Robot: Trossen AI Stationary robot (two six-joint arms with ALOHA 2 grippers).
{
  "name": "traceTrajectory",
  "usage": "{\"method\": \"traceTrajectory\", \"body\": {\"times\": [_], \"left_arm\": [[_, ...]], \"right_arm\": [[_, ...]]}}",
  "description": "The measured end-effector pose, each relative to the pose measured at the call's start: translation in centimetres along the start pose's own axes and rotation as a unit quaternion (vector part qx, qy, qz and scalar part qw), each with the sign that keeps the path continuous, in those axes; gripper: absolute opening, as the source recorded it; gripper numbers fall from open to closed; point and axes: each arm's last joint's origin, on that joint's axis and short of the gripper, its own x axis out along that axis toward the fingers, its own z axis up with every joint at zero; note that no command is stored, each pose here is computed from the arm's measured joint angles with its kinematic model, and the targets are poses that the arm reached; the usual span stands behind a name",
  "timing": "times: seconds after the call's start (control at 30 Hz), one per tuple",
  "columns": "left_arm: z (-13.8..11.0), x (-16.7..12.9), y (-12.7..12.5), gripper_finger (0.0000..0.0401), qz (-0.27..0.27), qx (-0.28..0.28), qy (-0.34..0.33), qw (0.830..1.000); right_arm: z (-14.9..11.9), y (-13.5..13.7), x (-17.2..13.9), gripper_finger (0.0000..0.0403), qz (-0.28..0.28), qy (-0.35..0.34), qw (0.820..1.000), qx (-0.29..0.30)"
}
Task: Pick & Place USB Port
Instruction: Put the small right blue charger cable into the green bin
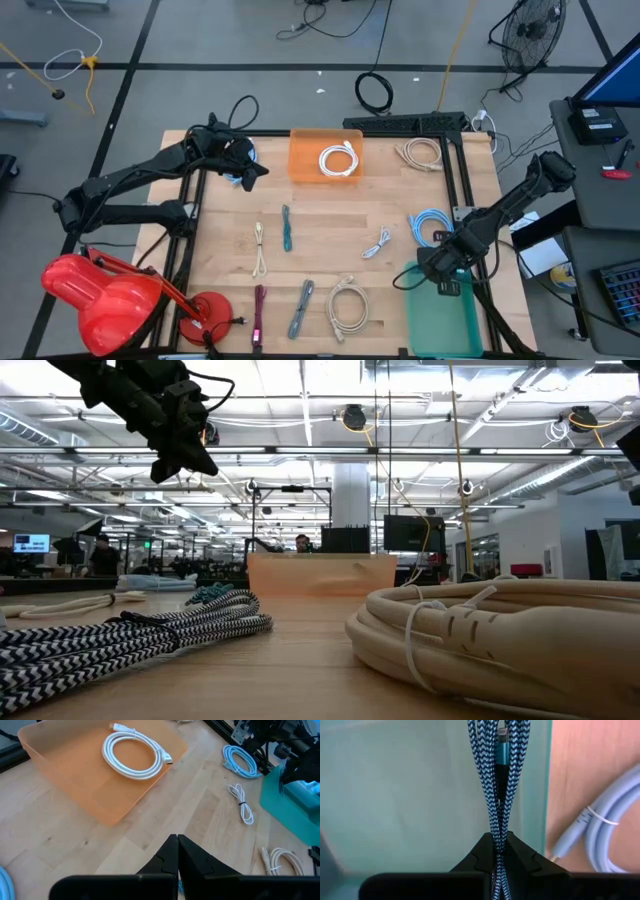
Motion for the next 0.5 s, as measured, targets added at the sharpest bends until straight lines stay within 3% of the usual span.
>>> {"method": "traceTrajectory", "body": {"times": [0.5], "left_arm": [[0.0, 0.0, 0.0, 0.0005, 0.0, 0.004, 0.0, 1.0]], "right_arm": [[0.1, 0.1, 0.0, 0.0021, 0.005, -0.005, 1.0, -0.002]]}}
